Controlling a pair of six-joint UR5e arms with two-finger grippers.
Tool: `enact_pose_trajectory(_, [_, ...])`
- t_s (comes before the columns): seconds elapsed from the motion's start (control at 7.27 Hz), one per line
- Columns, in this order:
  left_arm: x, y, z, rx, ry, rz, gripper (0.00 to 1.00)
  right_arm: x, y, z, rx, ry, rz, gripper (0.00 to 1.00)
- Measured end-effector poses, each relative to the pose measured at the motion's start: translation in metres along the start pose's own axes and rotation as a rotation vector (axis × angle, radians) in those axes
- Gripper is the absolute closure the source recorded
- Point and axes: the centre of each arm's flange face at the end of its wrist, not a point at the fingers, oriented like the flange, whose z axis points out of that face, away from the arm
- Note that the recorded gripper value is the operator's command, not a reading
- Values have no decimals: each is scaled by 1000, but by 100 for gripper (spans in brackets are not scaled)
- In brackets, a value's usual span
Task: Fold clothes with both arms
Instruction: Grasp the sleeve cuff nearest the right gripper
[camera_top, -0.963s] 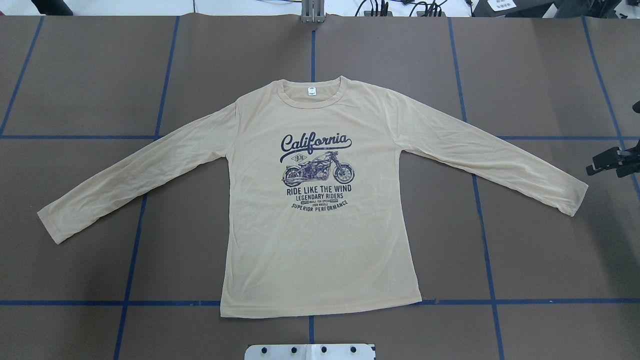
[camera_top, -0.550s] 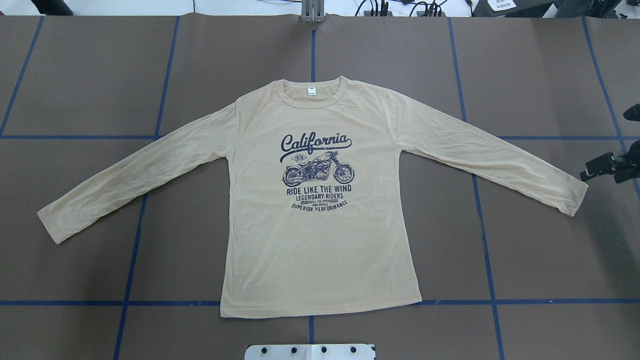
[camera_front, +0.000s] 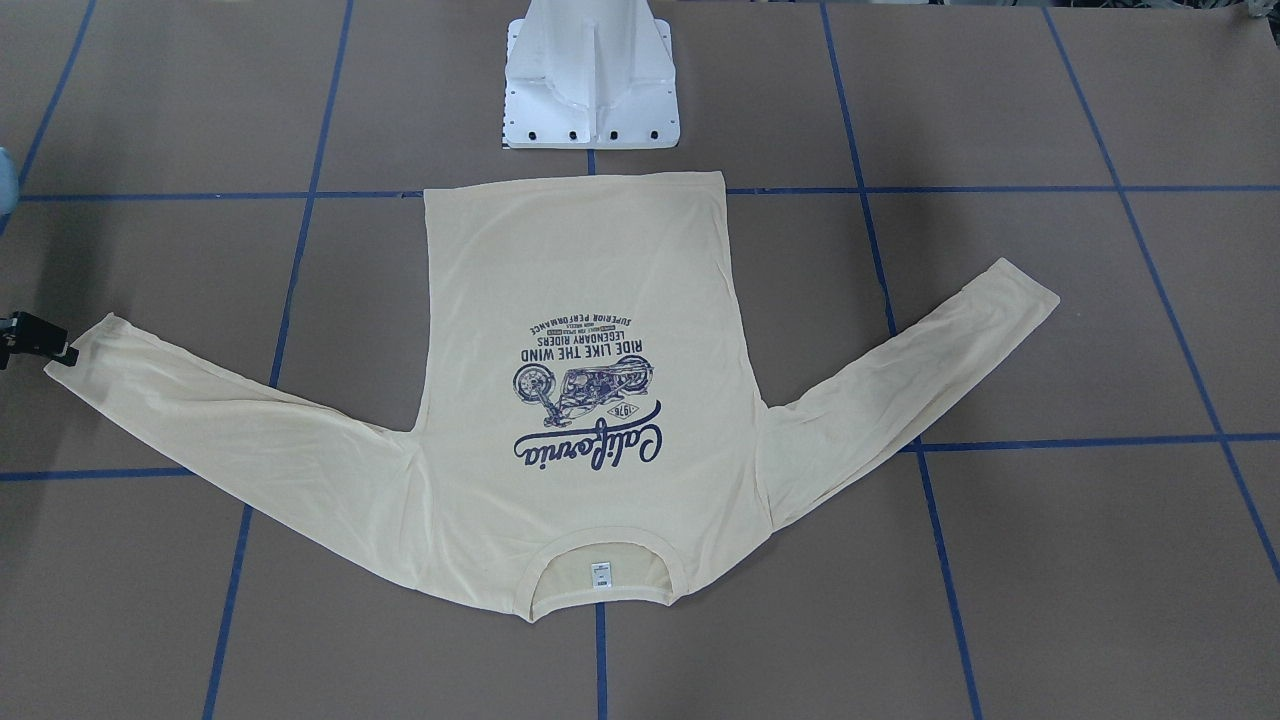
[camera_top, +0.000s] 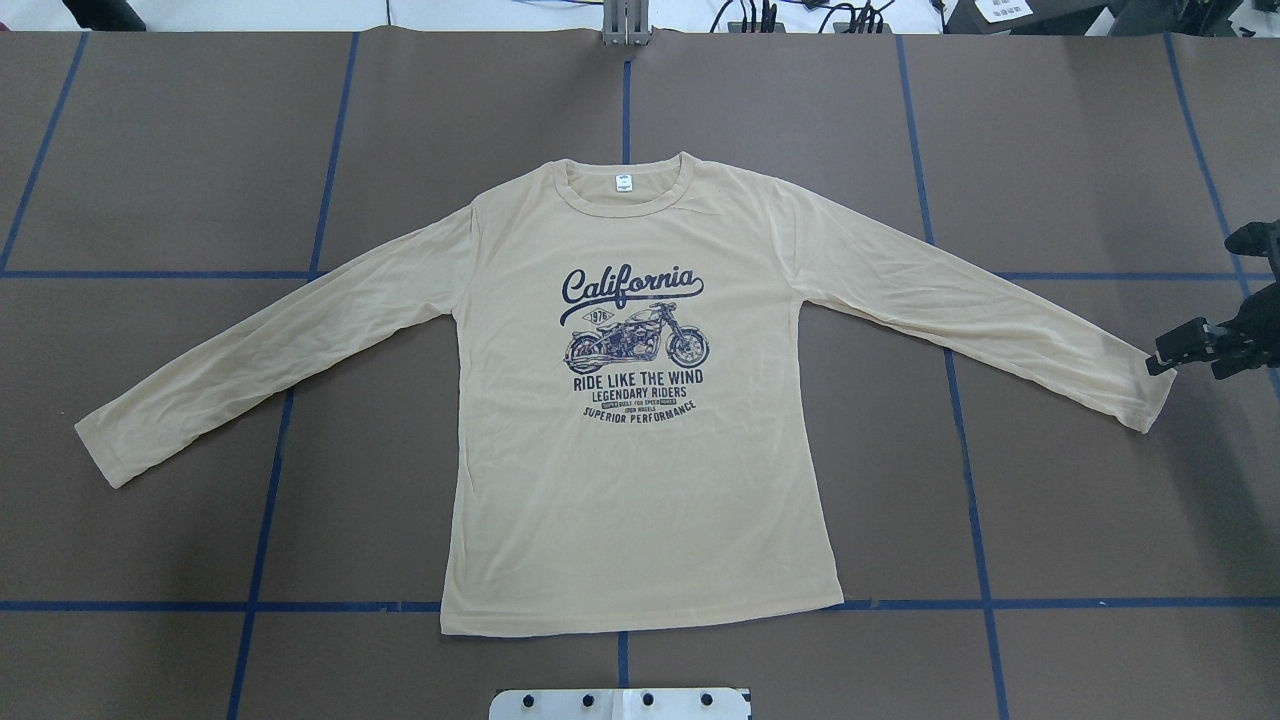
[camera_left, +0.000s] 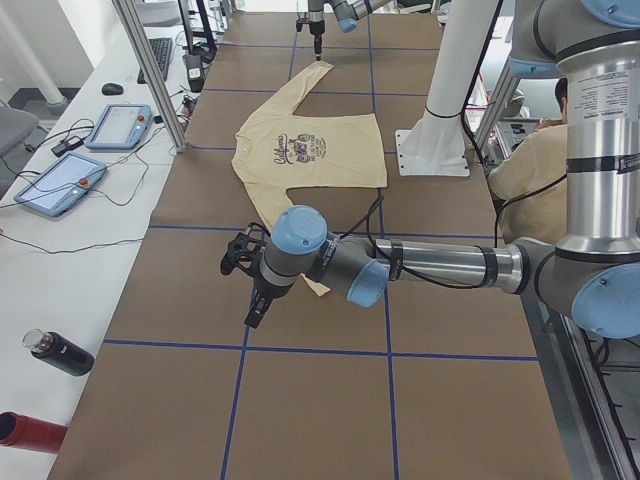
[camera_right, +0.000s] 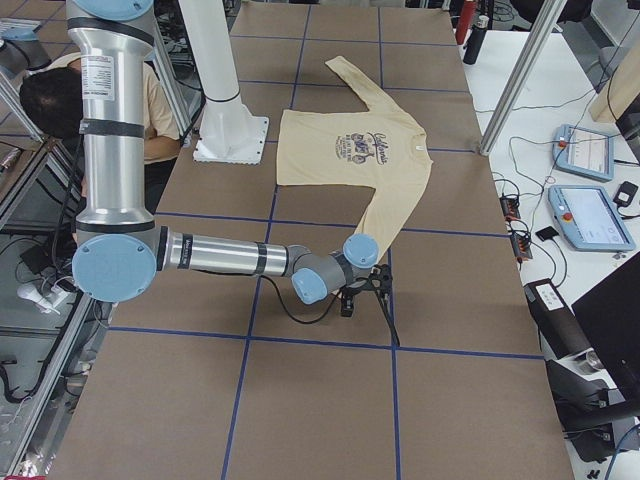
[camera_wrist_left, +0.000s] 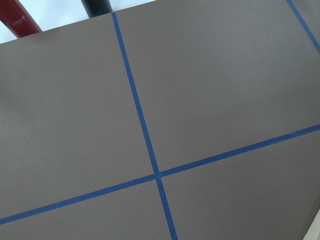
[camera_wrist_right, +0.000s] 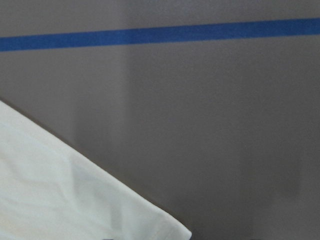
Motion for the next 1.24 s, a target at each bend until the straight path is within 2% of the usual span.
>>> enact_pose_trajectory(0.28, [1,0,0,1,1,2,0,0,1,4,-7,1,2,46])
enact_pose_trajectory(0.41, [1,0,-1,2,2,3,0,-1,1,5,-10,0,-1,61])
enact_pose_trajectory(0.55, [1,0,-1,2,2,3,0,-1,1,5,-11,0,-1,93])
enact_pose_trajectory(0.69, [1,0,-1,2,2,3,0,-2,1,5,-11,-1,-3,100])
enact_pose_trajectory(0.96, [1,0,0,1,2,3,0,-4,0,4,-13,-6,-6,100])
enact_pose_trajectory(1.24, [1,-1,-1,2,1,5,0,-22,-2,-7,-21,-59,-25,100])
